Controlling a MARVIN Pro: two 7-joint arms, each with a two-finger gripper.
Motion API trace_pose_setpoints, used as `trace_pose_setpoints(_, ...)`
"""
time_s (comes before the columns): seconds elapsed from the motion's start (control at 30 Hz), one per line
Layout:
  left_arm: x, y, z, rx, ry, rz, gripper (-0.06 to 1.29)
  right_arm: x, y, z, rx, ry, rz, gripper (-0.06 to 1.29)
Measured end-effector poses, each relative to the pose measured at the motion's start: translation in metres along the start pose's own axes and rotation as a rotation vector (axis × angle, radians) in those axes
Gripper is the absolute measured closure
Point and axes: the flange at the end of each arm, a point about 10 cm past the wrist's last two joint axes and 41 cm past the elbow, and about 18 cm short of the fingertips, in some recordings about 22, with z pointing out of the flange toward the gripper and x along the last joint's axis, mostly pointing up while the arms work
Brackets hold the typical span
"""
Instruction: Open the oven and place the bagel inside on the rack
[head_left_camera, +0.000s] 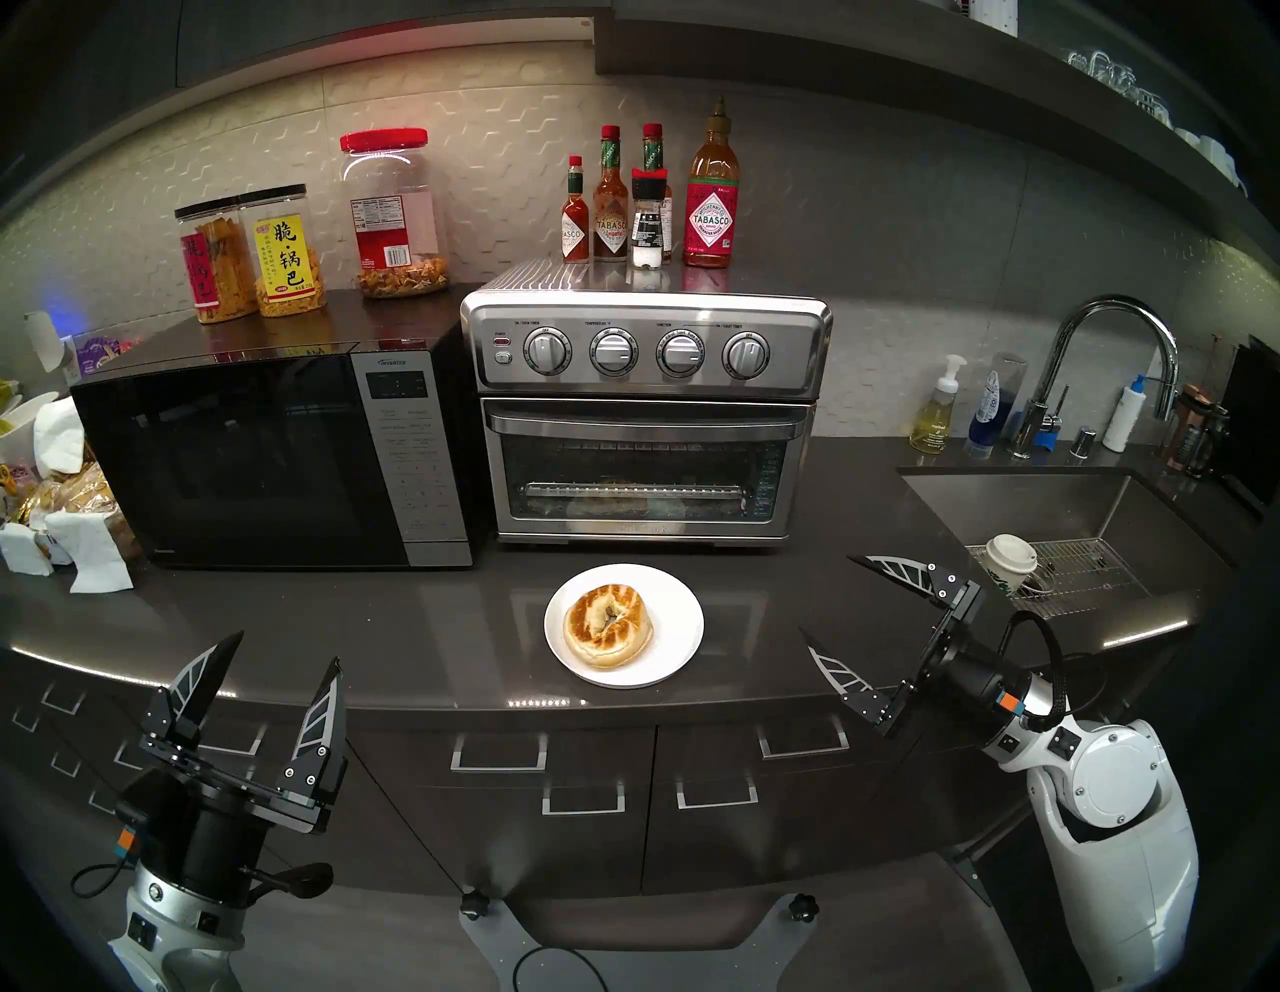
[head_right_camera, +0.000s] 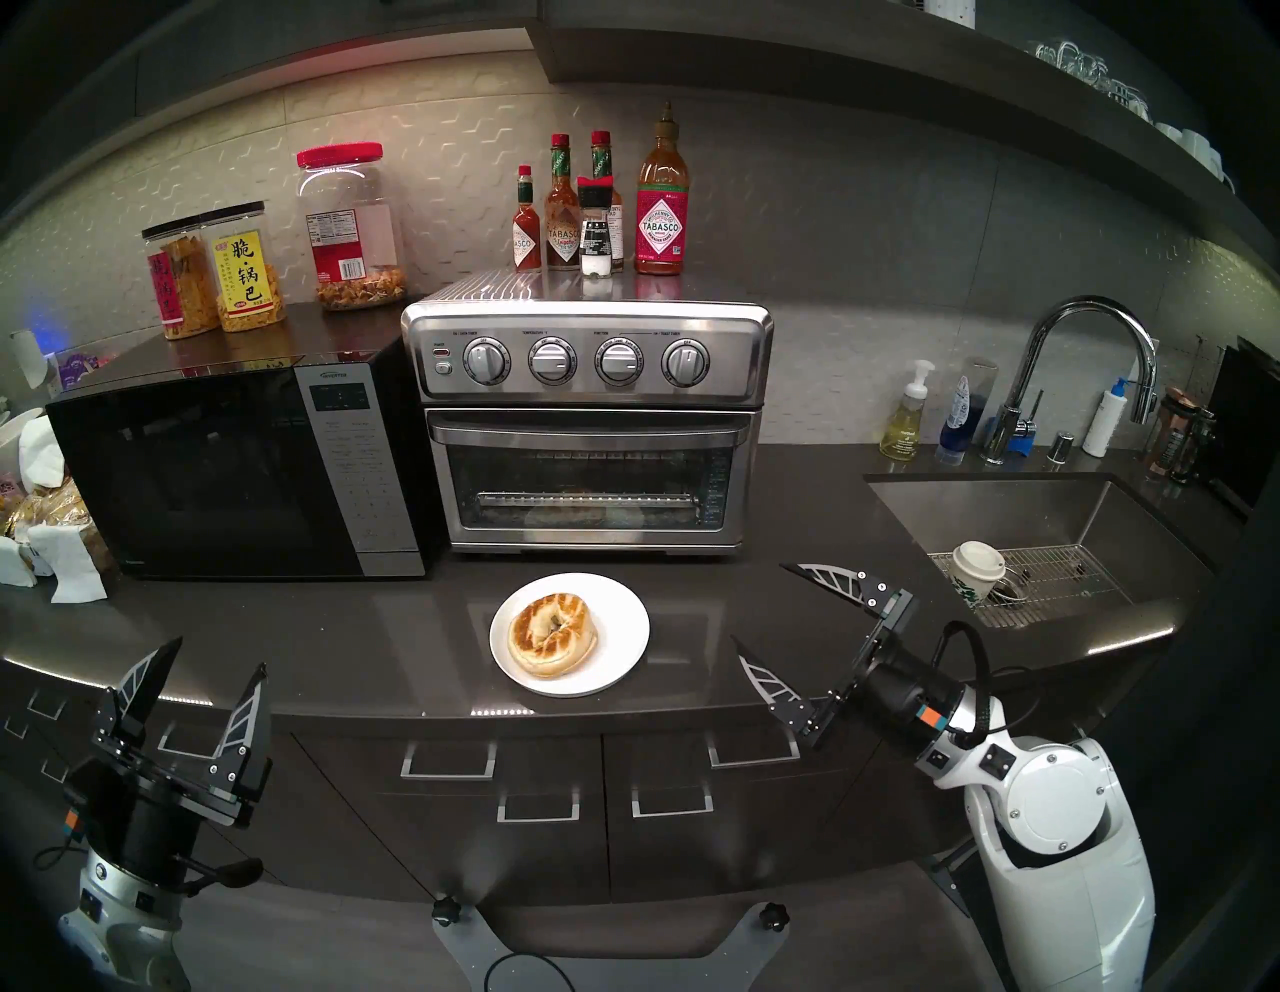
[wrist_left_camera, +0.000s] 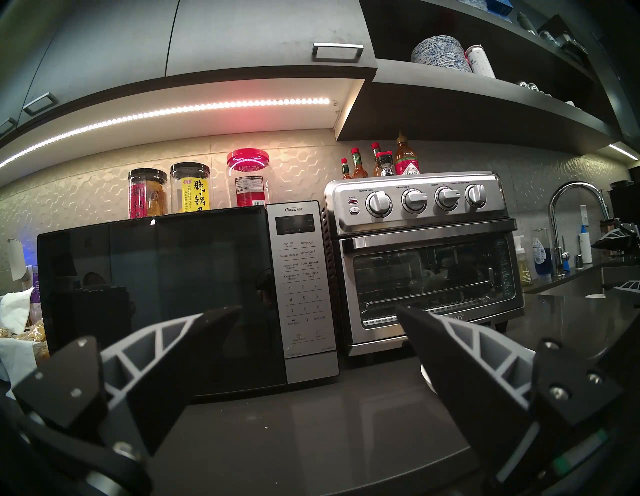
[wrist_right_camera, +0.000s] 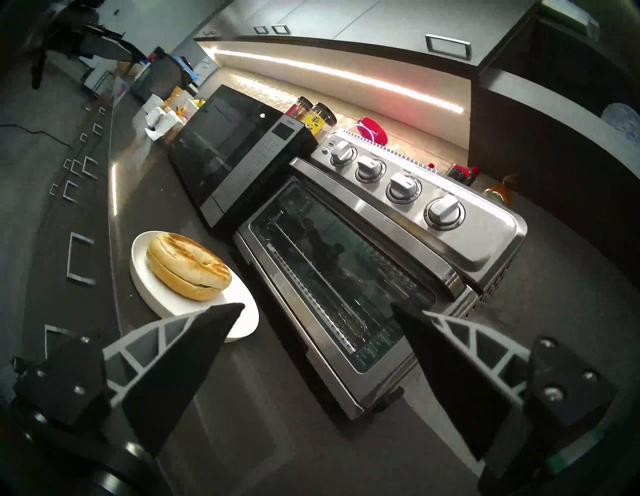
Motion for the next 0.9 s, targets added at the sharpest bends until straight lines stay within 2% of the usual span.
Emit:
trace_pose_setpoints(0.27,0.000,0.000,0.000,0.000,0.000,0.000,-0.04,0.004,-0.004,0.005,0.083,0.015,-0.070,-0.02)
trace_pose_setpoints(0.63,0.000,0.000,0.000,0.000,0.000,0.000,-0.04,0.010,-0.008,0.020,0.164,0.019,-0.101,-0.02)
trace_pose_setpoints(0.9,0.000,0.000,0.000,0.000,0.000,0.000,-0.04,0.012,-0.001,0.034,0.213,0.008,-0.137,-0.02)
